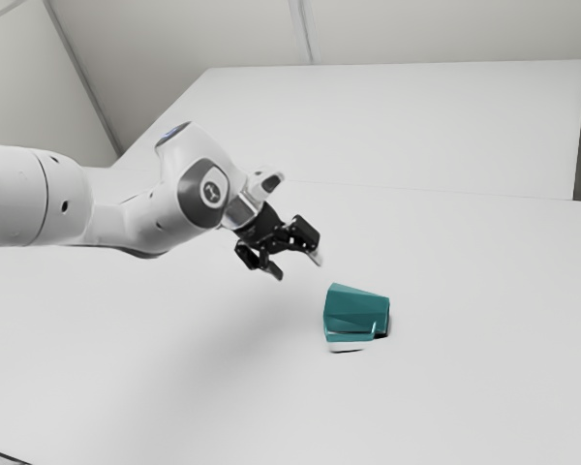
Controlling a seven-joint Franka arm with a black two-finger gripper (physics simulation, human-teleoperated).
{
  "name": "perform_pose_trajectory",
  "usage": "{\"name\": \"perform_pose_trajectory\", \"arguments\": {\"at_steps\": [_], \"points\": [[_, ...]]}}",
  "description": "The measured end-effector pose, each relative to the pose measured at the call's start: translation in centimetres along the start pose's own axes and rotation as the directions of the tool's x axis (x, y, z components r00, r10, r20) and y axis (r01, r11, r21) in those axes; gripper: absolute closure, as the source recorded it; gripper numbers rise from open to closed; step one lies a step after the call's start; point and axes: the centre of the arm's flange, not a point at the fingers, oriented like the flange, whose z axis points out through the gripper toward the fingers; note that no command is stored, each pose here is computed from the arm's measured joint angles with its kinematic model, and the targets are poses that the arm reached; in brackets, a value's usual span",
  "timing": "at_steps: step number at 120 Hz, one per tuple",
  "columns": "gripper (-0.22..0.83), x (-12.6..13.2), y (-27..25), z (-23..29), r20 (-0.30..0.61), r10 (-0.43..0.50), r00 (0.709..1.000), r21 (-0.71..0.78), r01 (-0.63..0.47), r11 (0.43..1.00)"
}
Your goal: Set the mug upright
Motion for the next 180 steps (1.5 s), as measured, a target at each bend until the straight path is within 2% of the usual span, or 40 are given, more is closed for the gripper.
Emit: {"name": "perform_pose_trajectory", "arguments": {"at_steps": [12,43,94,120,152,180], "points": [[0.00,-0.7,1.4,0.8,0.003,0.017,1.000,-0.016,-0.017,1.000],[0.00,-1.0,0.2,3.1,0.031,-0.006,0.999,-0.016,0.007,1.000],[0.05,-2.5,3.2,6.2,0.054,0.005,0.999,-0.063,-0.001,0.998],[0.18,-2.3,3.9,6.6,0.037,0.014,0.999,-0.070,-0.011,0.997],[0.27,-2.4,5.5,6.8,0.022,0.042,0.999,-0.079,-0.040,0.996],[0.41,-1.9,8.3,5.6,-0.011,0.091,0.996,-0.102,-0.091,0.991]]}}
